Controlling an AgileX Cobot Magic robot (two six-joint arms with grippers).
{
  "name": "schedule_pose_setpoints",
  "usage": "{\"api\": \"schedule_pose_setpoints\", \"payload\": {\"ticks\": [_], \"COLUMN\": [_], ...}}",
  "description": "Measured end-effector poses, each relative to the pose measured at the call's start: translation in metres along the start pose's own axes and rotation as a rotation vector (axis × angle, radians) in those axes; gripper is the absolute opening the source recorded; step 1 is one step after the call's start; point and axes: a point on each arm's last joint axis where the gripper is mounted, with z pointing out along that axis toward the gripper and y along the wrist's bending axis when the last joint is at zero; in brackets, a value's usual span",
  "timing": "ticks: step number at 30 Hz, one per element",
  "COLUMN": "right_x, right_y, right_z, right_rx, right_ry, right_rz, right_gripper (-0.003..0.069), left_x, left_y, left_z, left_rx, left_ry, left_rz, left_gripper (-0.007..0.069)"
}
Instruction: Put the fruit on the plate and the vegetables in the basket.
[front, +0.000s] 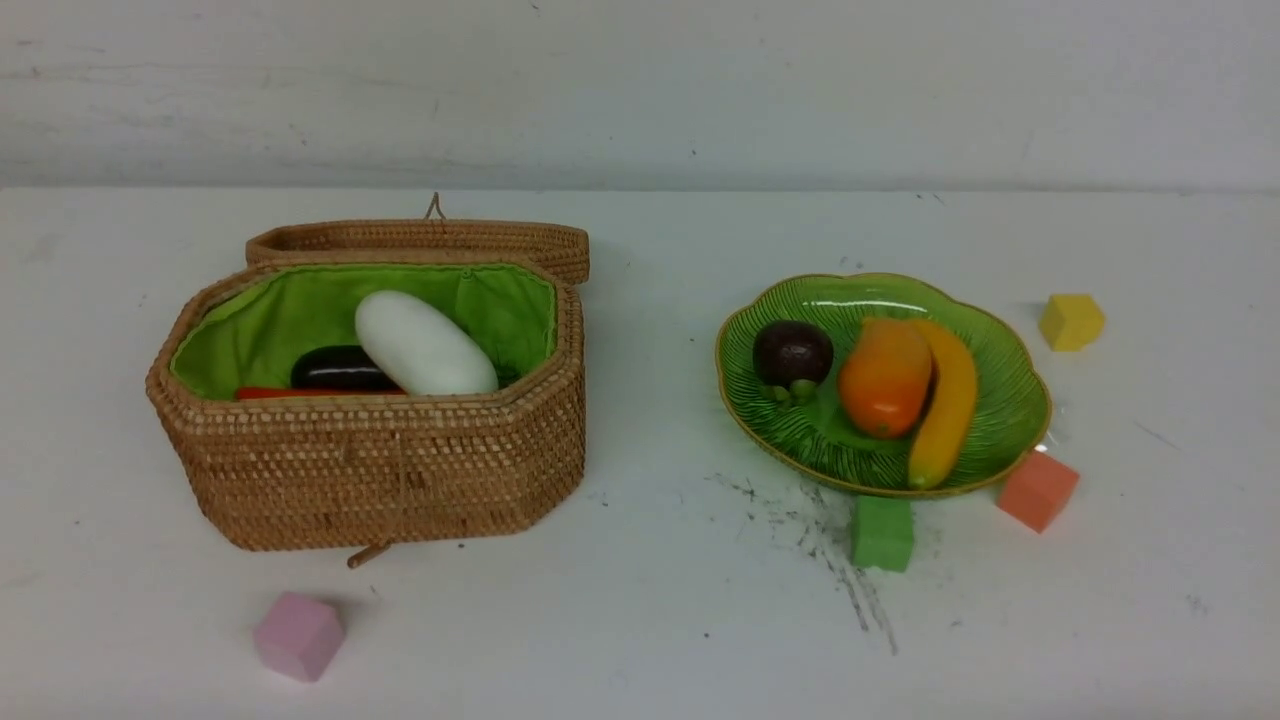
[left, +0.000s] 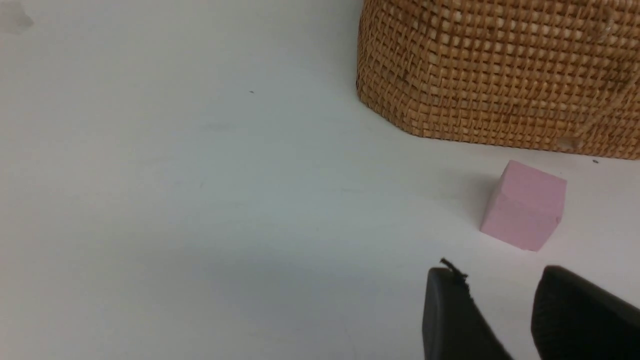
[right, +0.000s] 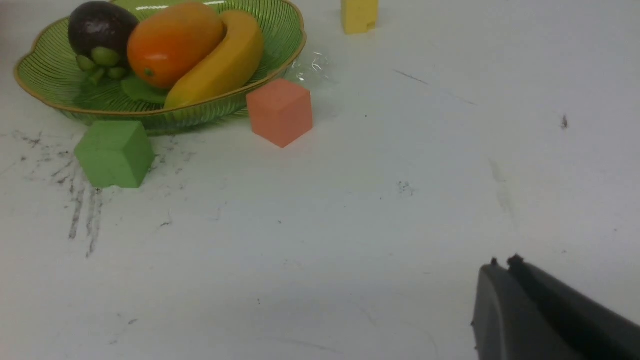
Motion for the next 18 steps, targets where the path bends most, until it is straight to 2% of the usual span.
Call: {"api": "schedule_pose_setpoints", "payload": {"ticks": [6,18], "right_x": [-0.0001,-0.0002], "right_y": [0.0,0.0], "right_z": [0.0,0.0], "right_rx": [0.0,0.0], "right_ry": [-0.001,-0.002], "right_rz": [0.0,0.0], "right_gripper": [0.0027,0.0036], "left_x": [0.0003,0.0003], "left_y": [-0.002,-0.002], "left_z": [0.0,0.0], "left_rx": [0.036,0.037], "left_ry": [0.005,0.005], "left_rz": [0.012,0.012], "left_gripper": [0.0241,0.0241]}}
